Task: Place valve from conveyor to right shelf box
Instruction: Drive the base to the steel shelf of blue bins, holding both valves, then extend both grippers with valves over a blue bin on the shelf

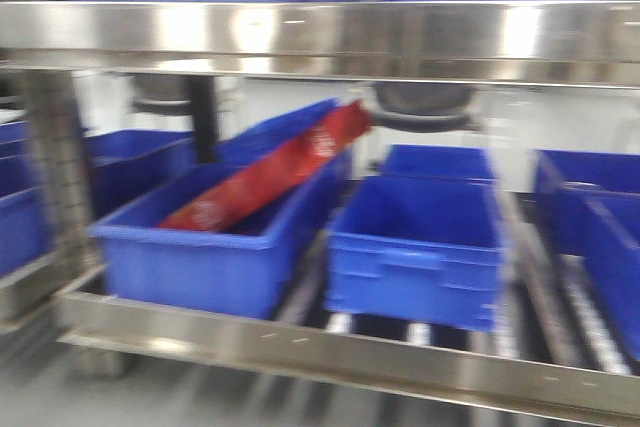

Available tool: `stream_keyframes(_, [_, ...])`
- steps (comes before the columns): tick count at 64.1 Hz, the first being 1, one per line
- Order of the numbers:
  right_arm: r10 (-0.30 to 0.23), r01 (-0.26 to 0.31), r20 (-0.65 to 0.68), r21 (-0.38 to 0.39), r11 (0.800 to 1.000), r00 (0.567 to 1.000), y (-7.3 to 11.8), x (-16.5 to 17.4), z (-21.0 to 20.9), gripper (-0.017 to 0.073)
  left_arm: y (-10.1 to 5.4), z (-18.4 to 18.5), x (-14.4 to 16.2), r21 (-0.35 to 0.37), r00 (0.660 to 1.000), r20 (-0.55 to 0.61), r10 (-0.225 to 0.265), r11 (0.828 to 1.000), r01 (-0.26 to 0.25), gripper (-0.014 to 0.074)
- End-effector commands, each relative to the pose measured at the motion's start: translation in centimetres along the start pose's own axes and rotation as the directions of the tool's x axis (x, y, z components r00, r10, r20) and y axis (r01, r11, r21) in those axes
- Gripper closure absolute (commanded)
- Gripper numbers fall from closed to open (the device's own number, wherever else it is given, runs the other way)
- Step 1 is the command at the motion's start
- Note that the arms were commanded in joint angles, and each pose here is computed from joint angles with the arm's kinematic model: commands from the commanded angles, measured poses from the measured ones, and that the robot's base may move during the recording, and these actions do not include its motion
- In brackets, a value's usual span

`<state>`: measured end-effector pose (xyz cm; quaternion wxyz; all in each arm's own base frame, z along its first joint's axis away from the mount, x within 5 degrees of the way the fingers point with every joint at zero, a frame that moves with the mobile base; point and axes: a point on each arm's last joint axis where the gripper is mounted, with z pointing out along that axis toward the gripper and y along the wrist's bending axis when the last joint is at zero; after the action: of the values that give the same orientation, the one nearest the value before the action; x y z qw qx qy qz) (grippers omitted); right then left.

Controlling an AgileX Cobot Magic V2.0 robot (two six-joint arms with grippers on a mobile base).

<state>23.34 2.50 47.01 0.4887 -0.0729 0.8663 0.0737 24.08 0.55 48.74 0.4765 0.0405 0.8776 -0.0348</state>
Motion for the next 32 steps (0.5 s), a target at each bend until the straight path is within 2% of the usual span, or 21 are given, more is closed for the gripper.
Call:
stream_keyframes(1, [-0.014, 0.013, 0.093, 0.013, 1.000, 0.996, 0.05, -0.96, -0.95, 0.0721, -0.30, -0.72, -0.64, 0.011, 0.998, 0.065, -0.007, 1.000, 0.007, 0.0705])
stream_keyframes(32, [-0.014, 0.013, 0.093, 0.013, 1.000, 0.996, 0.05, -0.96, -0.95, 0.0721, -0.30, -0.72, -0.64, 0.011, 0.998, 0.065, -0.007, 1.000, 0.007, 0.0705])
